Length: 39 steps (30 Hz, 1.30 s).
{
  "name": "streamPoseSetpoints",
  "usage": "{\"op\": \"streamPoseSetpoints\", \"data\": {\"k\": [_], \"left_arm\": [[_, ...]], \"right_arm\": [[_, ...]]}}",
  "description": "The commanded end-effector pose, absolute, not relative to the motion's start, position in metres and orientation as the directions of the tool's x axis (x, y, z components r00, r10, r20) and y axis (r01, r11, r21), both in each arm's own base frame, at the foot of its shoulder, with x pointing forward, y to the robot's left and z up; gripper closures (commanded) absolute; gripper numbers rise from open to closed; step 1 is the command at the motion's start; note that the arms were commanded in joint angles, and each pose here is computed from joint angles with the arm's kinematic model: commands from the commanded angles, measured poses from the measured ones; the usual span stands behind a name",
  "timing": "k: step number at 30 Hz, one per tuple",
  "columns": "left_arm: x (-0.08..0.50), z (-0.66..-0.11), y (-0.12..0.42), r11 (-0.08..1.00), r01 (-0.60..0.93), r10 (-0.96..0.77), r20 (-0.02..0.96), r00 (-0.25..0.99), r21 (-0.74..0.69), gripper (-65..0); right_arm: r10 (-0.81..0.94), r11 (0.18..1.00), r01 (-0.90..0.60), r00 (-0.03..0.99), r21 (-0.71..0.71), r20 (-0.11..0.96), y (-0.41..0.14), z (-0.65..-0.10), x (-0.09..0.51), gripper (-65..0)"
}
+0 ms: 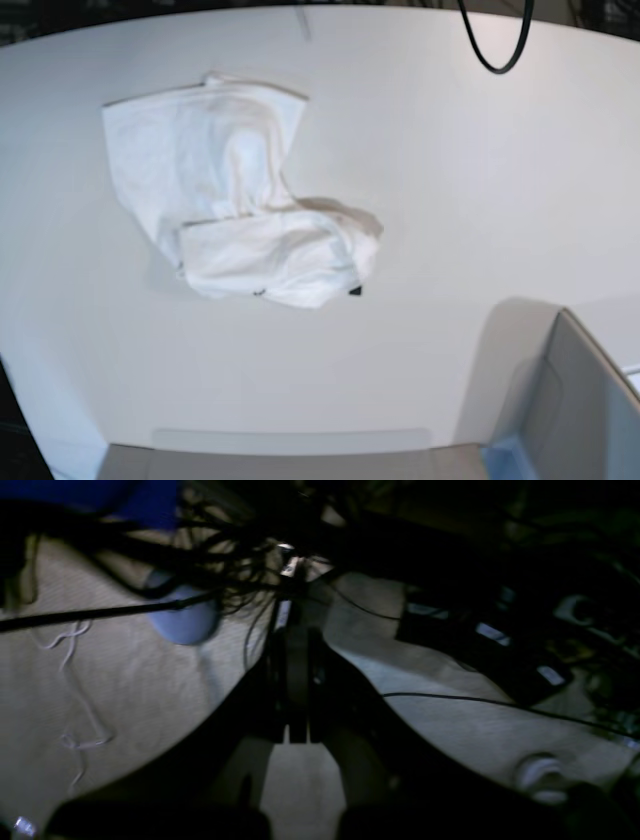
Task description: Layout the t-shirt on the table in an organized manner, then fold the t-shirt properly
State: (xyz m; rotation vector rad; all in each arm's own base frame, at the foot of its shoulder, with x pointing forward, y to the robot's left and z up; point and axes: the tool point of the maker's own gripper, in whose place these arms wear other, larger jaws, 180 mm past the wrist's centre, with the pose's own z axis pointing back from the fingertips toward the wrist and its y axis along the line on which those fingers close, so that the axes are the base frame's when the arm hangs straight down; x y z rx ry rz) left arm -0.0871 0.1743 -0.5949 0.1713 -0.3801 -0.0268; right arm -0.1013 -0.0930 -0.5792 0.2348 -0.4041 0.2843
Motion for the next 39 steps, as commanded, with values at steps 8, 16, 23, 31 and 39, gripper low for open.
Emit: {"op": "streamPoseSetpoints", "data": {"k": [8, 16, 23, 31, 39], "left_arm": [[-0.087, -0.575, 0.177, 0.983, -0.008, -0.069, 0.417, 0.906, 0.181, -0.1], [-0.075, -0.553, 0.176, 0.983, -0.008, -0.082, 0.479, 0.874, 0.183, -0.1], [-0.069, -0.541, 0.179, 0.982, -0.007, -0.091, 0.509, 0.856, 0.188, -0.1], [-0.055, -0.509, 0.179, 0.981, -0.009, -0.106, 0.576, 0.811, 0.192, -0.1], [-0.053, -0.49, 0.178, 0.981, -0.005, -0.114, 0.601, 0.791, 0.193, -0.1]], "right_arm": [[0.225, 0.931, -0.321, 0.879, 0.173, 0.42, -0.095, -0.574, -0.108, 0.0], [0.194, 0.928, -0.321, 0.851, 0.19, 0.488, -0.081, -0.555, -0.093, 0.0], [0.175, 0.927, -0.318, 0.836, 0.201, 0.52, -0.074, -0.542, -0.087, 0.0], [0.13, 0.92, -0.318, 0.799, 0.229, 0.587, -0.059, -0.506, -0.077, 0.0], [0.08, 0.932, -0.264, 0.82, 0.249, 0.567, -0.061, -0.499, -0.087, 0.0]]}}
